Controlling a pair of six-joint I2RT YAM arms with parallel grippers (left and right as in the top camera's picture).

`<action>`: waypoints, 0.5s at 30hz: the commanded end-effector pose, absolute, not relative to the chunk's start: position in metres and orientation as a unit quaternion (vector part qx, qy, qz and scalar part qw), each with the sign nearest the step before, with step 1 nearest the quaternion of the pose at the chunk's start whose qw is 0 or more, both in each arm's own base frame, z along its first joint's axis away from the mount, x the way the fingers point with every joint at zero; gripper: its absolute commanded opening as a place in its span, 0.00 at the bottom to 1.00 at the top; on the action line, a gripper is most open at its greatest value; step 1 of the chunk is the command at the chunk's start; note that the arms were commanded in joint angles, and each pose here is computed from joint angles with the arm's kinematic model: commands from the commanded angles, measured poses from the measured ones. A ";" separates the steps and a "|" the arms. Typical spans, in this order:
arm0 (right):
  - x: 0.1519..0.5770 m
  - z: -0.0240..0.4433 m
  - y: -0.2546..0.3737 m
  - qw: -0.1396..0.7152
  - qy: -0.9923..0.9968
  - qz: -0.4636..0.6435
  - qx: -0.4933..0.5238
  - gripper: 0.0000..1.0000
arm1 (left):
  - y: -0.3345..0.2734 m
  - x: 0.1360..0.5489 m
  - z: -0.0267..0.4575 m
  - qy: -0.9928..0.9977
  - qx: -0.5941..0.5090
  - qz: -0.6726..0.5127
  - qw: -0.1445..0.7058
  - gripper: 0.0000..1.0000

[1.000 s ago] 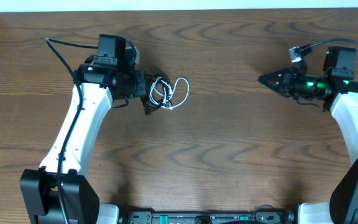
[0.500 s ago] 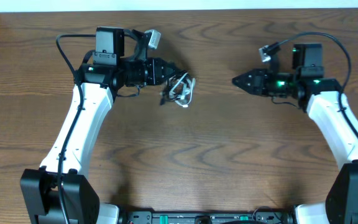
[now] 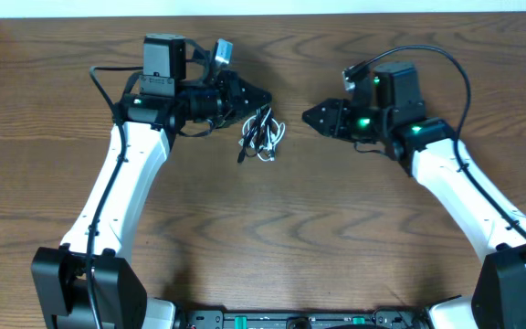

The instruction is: Untangle cables

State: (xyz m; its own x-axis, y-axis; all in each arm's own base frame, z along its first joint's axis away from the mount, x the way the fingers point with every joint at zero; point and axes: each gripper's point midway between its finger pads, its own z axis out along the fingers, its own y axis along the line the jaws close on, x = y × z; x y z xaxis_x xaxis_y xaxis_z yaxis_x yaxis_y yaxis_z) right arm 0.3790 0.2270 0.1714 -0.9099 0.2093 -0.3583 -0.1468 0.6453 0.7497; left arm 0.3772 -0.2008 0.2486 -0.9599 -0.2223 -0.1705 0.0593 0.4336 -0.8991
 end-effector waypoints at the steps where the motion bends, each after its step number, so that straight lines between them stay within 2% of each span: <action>1: 0.379 0.173 0.243 0.216 0.883 0.416 0.036 0.47 | -0.215 0.372 0.260 0.826 -0.041 -0.549 0.122 0.08; 15: 0.390 0.133 0.284 0.188 0.880 0.432 0.062 0.39 | -0.230 0.367 0.265 0.822 -0.034 -0.557 0.113 0.08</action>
